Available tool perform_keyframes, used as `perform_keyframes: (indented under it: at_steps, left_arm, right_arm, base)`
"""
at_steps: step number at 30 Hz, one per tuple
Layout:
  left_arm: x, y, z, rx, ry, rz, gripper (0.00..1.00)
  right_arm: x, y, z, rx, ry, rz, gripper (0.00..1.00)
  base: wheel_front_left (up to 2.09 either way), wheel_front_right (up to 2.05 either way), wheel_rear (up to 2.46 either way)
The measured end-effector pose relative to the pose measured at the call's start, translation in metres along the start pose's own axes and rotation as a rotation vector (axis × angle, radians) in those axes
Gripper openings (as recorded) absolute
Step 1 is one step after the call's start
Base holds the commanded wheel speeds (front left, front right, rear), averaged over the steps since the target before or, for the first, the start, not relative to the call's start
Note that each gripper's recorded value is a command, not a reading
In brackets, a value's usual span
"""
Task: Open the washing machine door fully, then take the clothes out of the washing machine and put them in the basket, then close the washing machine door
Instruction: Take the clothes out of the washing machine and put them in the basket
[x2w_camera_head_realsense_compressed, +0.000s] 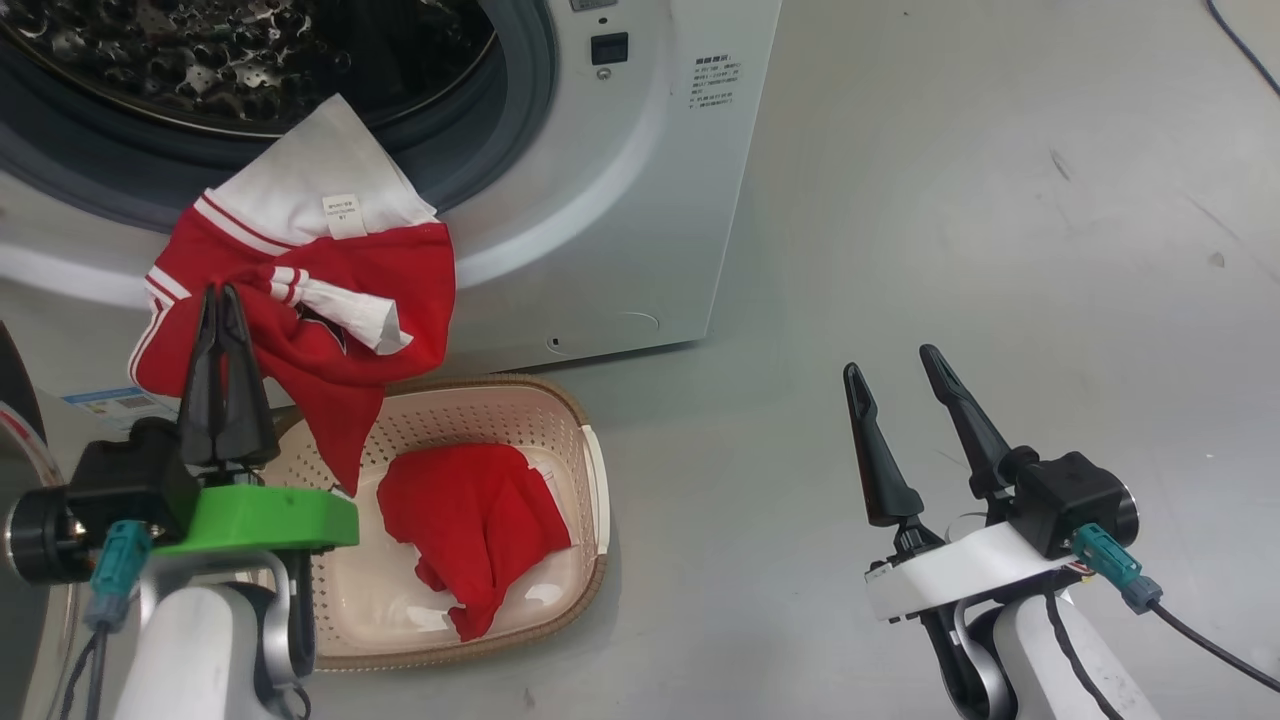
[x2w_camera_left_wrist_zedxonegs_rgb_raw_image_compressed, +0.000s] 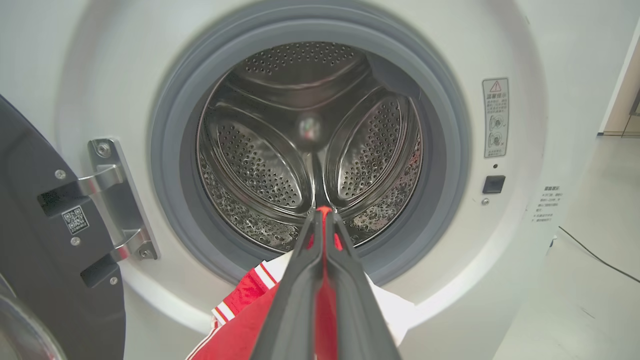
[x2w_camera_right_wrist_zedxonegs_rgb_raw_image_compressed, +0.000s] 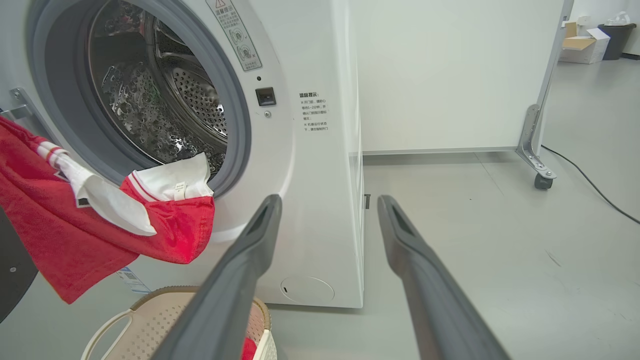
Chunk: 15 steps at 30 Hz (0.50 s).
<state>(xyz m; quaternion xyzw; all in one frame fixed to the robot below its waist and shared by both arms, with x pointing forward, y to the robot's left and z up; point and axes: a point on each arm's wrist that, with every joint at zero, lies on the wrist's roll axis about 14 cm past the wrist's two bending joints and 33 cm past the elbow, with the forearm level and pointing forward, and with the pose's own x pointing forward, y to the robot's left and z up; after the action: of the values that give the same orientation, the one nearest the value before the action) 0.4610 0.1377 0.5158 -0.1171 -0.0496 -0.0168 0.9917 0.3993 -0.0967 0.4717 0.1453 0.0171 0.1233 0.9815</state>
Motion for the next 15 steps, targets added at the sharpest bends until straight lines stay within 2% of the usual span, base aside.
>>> perform_keyframes:
  at_steps: [15]
  left_arm:
    - [-0.022,0.006,-0.105,-0.035,0.296,0.031,0.0]
  right_arm:
    - [0.013,-0.012,-0.016,0.014,0.034,-0.019,1.0]
  base:
    - [0.0,0.0,0.0]
